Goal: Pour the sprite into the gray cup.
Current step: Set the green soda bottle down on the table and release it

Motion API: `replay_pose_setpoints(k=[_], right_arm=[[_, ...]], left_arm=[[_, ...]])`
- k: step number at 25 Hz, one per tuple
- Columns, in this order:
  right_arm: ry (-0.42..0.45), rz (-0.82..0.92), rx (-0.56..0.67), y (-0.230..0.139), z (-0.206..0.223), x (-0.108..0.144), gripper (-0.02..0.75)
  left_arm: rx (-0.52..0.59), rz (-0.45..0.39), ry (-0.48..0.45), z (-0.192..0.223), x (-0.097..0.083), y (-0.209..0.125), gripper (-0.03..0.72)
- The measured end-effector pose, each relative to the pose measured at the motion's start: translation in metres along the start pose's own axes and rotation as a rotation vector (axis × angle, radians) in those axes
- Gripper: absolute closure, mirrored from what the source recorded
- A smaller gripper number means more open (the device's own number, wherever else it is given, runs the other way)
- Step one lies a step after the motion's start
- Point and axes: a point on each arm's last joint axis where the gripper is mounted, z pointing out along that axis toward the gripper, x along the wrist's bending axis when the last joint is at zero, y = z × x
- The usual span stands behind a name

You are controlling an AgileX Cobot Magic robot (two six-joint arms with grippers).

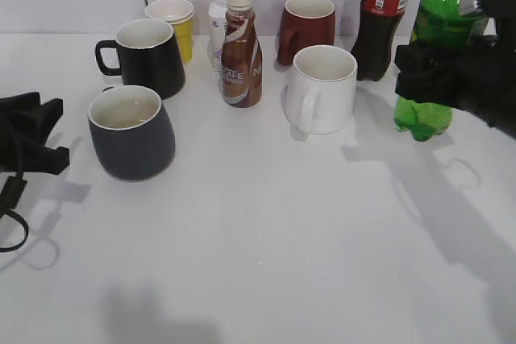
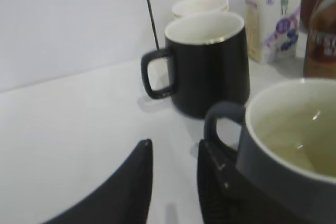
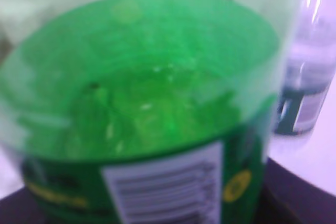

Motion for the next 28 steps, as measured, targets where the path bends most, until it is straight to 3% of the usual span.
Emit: replay_pose_setpoints(k=[7,12,14,16,22,28], right_arm=[[-0.009,0.037,-0.025,-0.035,-0.003,-0.003,0.31],[0.046,-0.01,-0.008,-0.047,-0.014,0.0,0.275],[0.051,-0.013,-0.038,-0.045,-0.015,0.001,0.158],[0.043,-0.006,-0.087,-0.04,-0.015,0.0,0.102],[0.036,0.001,-0.162,-0.03,-0.018,-0.001,0.097],[0.072,-0.022,-0.285,0.013,-0.042,0.002,0.096]], left_arm=[[-0.068,-0.007,0.008,-0.011,0.003,0.02,0.449],[-0.104,-0.009,0.012,-0.015,0.004,0.028,0.449],[-0.104,-0.009,0.012,-0.016,0.004,0.029,0.449],[-0.102,-0.009,0.012,-0.016,0.004,0.029,0.449],[-0.101,-0.011,0.01,-0.02,0.005,0.032,0.449],[-0.144,-0.018,0.008,-0.043,0.008,0.056,0.449]])
